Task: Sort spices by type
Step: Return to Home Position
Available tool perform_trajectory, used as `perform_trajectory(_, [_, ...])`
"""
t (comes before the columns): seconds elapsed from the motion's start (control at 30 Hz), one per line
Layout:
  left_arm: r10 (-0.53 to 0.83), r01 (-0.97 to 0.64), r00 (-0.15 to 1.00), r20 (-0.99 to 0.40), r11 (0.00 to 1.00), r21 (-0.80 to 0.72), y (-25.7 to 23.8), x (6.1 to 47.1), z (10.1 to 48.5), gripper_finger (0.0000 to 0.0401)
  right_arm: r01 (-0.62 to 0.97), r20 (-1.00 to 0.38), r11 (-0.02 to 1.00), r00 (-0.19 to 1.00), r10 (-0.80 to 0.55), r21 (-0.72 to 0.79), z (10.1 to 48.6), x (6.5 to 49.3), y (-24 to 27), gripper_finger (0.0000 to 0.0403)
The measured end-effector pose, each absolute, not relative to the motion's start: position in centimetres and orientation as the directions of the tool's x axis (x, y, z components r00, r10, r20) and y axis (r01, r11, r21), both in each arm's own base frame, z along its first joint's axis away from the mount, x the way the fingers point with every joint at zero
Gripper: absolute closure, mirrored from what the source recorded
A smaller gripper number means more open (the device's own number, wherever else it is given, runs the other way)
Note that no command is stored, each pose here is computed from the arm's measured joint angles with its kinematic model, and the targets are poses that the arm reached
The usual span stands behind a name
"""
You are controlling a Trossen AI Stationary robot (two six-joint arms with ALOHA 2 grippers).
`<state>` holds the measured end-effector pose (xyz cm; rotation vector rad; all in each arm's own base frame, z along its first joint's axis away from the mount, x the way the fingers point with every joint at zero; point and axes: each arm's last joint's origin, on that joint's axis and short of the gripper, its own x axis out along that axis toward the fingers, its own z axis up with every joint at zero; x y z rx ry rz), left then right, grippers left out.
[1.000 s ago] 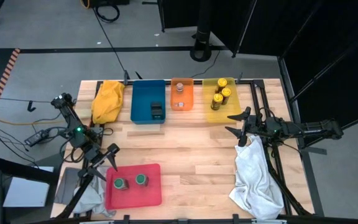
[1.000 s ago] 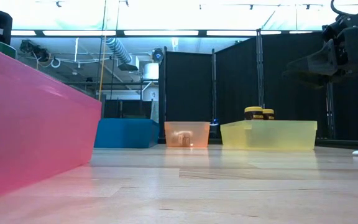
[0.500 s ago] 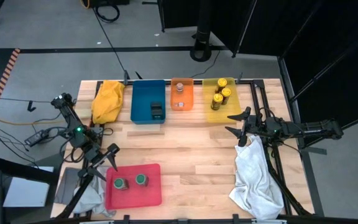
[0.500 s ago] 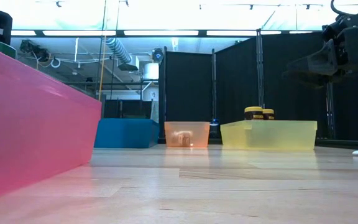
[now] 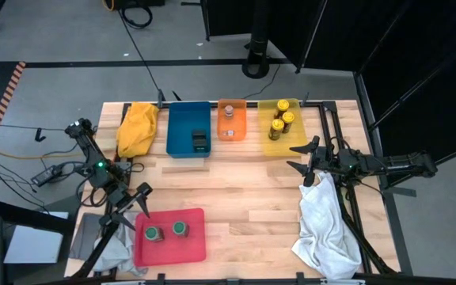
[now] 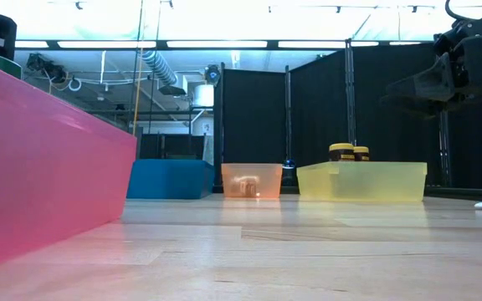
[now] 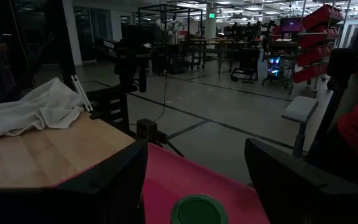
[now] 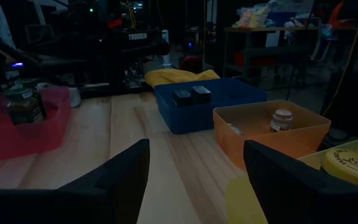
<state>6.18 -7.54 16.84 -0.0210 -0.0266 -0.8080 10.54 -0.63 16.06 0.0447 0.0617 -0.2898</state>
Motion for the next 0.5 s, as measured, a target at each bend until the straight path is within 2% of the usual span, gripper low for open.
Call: perform_trajectory(0.5, [-0.723, 0.723, 0.691, 0.032, 0.691, -0.009, -7.54, 6.18, 16.84, 0.0125, 0.287, -0.067, 0.957, 0.957, -0.284, 0.035, 16.06, 10.54, -0.63, 0.0133])
